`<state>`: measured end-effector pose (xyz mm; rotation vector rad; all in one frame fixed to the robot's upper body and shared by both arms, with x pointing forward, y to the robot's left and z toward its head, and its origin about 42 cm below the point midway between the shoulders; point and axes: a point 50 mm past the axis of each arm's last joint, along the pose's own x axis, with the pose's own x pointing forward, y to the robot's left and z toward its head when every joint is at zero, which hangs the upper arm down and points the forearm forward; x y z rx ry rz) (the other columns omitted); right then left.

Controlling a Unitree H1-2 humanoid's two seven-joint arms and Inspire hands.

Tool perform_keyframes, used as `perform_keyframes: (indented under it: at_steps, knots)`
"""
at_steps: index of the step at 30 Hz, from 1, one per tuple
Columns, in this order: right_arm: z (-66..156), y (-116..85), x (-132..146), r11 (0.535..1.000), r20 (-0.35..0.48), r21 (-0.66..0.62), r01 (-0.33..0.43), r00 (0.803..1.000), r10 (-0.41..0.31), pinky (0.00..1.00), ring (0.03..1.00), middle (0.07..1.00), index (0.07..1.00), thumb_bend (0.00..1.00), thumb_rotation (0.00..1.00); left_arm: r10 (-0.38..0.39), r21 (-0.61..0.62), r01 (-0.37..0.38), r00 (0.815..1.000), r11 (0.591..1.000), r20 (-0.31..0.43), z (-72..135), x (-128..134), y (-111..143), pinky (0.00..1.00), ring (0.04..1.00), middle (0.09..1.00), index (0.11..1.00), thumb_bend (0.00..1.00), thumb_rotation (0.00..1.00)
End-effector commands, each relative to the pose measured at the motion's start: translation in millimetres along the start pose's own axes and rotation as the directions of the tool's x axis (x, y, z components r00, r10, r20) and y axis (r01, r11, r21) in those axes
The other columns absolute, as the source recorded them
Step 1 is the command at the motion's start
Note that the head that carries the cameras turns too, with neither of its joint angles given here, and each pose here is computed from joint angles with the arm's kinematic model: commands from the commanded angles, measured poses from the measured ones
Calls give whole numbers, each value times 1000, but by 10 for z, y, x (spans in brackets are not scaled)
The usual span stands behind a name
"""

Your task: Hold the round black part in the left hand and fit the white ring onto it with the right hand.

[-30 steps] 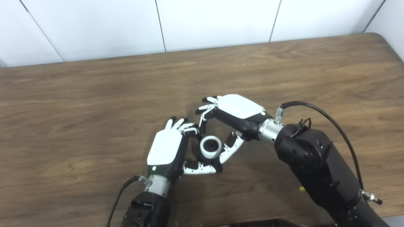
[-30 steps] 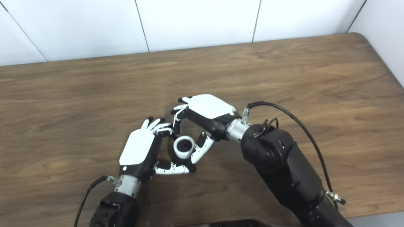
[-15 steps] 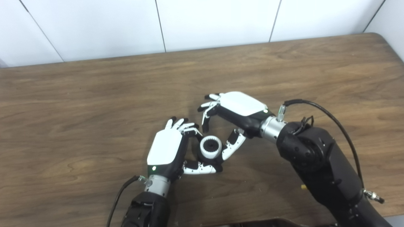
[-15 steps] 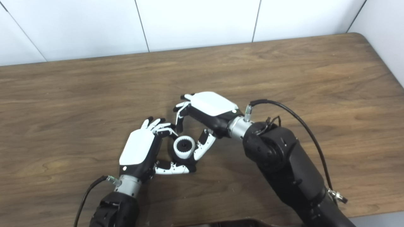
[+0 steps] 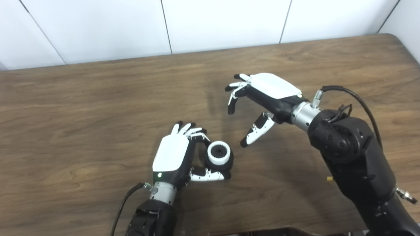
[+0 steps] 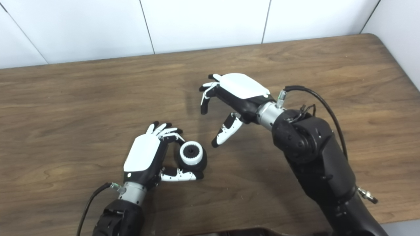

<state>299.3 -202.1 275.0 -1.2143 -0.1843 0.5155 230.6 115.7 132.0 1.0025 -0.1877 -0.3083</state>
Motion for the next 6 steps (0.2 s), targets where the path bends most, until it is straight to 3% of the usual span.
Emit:
perform_keyframes:
  at_steps: [1, 6]
  knots:
    - [39, -219, -44, 997, 21, -25, 68, 998, -68, 1000, 982, 887, 583, 962, 187, -10, 14, 10, 1000, 1000, 14, 18, -4, 37, 1000, 913, 791, 488, 521, 66]
    - [2, -280, -82, 997, 3, -28, 75, 997, -75, 1000, 981, 885, 590, 961, 180, -30, 14, 30, 1000, 999, 1, -2, -2, 63, 1000, 919, 801, 496, 521, 79]
